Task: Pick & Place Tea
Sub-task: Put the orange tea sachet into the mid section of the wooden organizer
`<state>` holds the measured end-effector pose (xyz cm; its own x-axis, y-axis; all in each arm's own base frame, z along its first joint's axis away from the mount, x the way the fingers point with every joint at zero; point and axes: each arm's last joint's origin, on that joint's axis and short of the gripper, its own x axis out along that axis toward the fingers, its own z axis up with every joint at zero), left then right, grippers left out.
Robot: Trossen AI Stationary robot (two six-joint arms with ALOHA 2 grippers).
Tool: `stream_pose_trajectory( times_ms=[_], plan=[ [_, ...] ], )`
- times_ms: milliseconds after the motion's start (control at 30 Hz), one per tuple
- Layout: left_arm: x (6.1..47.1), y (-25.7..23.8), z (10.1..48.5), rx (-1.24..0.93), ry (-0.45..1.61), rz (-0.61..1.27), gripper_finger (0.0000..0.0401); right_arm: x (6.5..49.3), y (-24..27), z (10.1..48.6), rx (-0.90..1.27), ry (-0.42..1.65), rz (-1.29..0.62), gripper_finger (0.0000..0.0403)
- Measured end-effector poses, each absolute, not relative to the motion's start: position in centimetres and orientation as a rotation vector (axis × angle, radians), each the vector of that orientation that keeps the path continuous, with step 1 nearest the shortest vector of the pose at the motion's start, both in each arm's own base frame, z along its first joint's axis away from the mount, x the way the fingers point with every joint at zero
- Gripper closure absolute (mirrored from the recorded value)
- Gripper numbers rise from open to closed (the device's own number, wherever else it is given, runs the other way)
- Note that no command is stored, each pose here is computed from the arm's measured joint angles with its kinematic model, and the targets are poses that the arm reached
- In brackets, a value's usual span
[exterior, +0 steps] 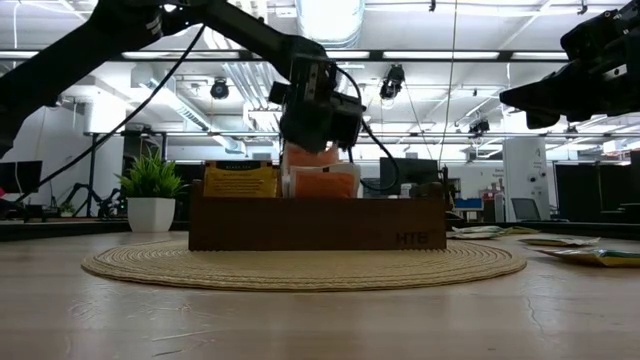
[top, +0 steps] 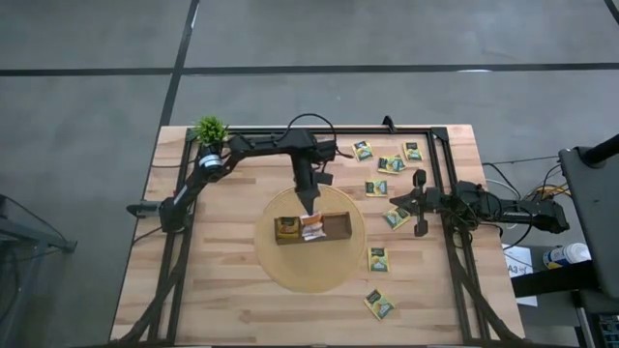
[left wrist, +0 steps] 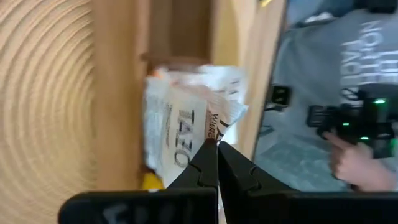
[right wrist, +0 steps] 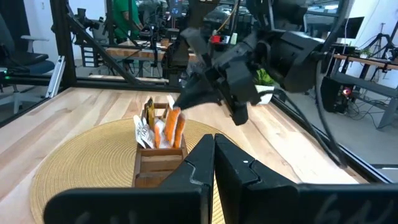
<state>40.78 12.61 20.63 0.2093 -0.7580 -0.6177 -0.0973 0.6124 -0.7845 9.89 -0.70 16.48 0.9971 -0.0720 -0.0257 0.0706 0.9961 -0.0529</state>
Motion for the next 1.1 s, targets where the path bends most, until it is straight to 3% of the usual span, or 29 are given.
stream_pose_trajectory(
  times_ms=[333,800,1100],
  plan=[
    [40.7,12.8,20.1,-0.736,1.355,-0.462,0.0396,9.9,-0.7,16.5,-0.052,0.027,-0.071,0.0394],
    [41.2,12.7,20.7,-0.757,1.338,-0.435,0.0242,9.9,-0.7,16.5,-0.052,0.028,-0.071,0.0394],
    [42.2,11.6,22.6,-0.900,1.232,-0.557,0.0218,9.9,-0.7,16.5,-0.052,0.027,-0.071,0.0394]
  ],
)
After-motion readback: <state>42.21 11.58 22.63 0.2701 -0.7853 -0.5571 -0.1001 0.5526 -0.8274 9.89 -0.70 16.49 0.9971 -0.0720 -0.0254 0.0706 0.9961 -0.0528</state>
